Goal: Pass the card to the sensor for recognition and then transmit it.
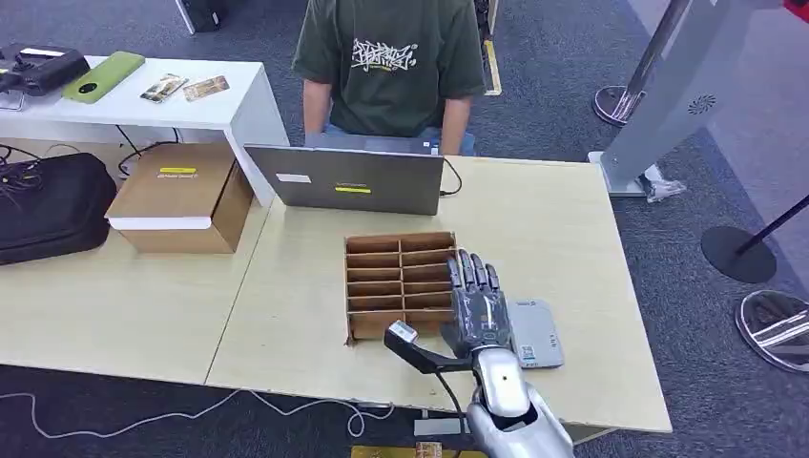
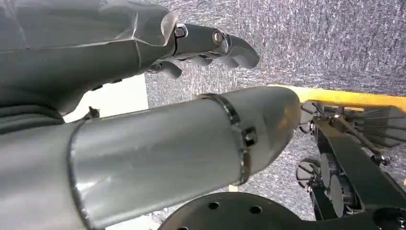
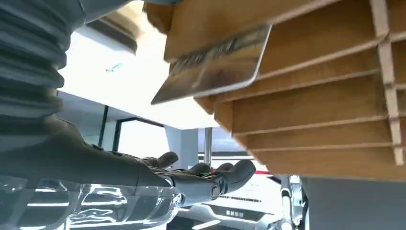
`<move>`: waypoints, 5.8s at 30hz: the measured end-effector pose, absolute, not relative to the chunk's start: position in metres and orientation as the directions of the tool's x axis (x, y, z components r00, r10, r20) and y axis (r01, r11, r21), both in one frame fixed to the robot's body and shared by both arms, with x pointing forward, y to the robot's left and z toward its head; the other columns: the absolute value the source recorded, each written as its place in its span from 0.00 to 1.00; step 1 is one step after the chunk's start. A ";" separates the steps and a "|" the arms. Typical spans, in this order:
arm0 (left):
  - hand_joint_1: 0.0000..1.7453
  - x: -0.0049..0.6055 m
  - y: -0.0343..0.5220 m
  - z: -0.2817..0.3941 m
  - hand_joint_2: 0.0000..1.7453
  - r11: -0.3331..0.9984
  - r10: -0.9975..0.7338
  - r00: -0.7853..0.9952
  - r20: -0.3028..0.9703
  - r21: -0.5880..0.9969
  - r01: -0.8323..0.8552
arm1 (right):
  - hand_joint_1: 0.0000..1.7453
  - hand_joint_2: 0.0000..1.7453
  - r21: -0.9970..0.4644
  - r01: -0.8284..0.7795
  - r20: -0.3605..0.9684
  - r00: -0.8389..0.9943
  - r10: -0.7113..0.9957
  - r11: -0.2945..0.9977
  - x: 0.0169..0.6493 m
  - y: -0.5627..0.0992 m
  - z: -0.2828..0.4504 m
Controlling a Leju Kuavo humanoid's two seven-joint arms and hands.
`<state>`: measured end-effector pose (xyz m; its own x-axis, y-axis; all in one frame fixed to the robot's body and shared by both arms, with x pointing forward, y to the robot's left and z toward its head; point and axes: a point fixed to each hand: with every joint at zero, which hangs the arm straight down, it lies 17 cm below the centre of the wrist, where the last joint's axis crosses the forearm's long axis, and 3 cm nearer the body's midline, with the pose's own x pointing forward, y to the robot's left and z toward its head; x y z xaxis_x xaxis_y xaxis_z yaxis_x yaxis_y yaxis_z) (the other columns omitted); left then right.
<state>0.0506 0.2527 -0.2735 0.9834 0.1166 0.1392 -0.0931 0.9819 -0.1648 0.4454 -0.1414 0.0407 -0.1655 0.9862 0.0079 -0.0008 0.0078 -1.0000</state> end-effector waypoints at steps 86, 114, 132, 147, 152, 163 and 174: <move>0.00 0.049 0.252 -0.273 0.00 0.981 0.117 0.983 0.144 -0.168 -0.093 | 0.00 1.00 -1.000 0.013 -0.015 -0.218 0.976 -0.013 0.425 -0.144 0.045; 0.00 0.047 0.252 -0.273 0.00 0.981 0.117 0.983 0.142 -0.170 -0.093 | 0.00 1.00 -1.000 0.026 -0.018 -0.270 0.963 -0.011 0.430 -0.136 0.041; 0.00 0.047 0.252 -0.273 0.00 0.981 0.117 0.983 0.142 -0.169 -0.093 | 0.00 1.00 -1.000 0.011 -0.023 -0.254 0.967 -0.021 0.434 -0.141 0.034; 0.00 0.046 0.251 -0.273 0.00 0.981 0.117 0.983 0.140 -0.170 -0.093 | 0.00 1.00 -0.999 0.032 -0.018 -0.225 0.974 -0.011 0.435 -0.142 0.048; 0.00 0.045 0.251 -0.273 0.00 0.981 0.118 0.983 0.140 -0.171 -0.093 | 0.00 1.00 -0.999 0.038 -0.018 -0.225 0.974 -0.010 0.433 -0.142 0.051; 0.00 0.045 0.251 -0.273 0.00 0.981 0.116 0.983 0.140 -0.171 -0.091 | 0.00 1.00 -1.000 0.027 -0.015 -0.234 0.972 -0.008 0.428 -0.141 0.047; 0.00 0.045 0.252 -0.274 0.00 0.982 0.114 0.984 0.140 -0.168 -0.090 | 0.00 1.00 -1.000 0.025 -0.013 -0.230 0.973 -0.008 0.425 -0.142 0.046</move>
<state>0.0454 0.2519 -0.2736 0.9835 0.1141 0.1403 -0.0899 0.9816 -0.1684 0.4249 -0.1422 0.0462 -0.2299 0.9731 -0.0132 0.0253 -0.0076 -0.9997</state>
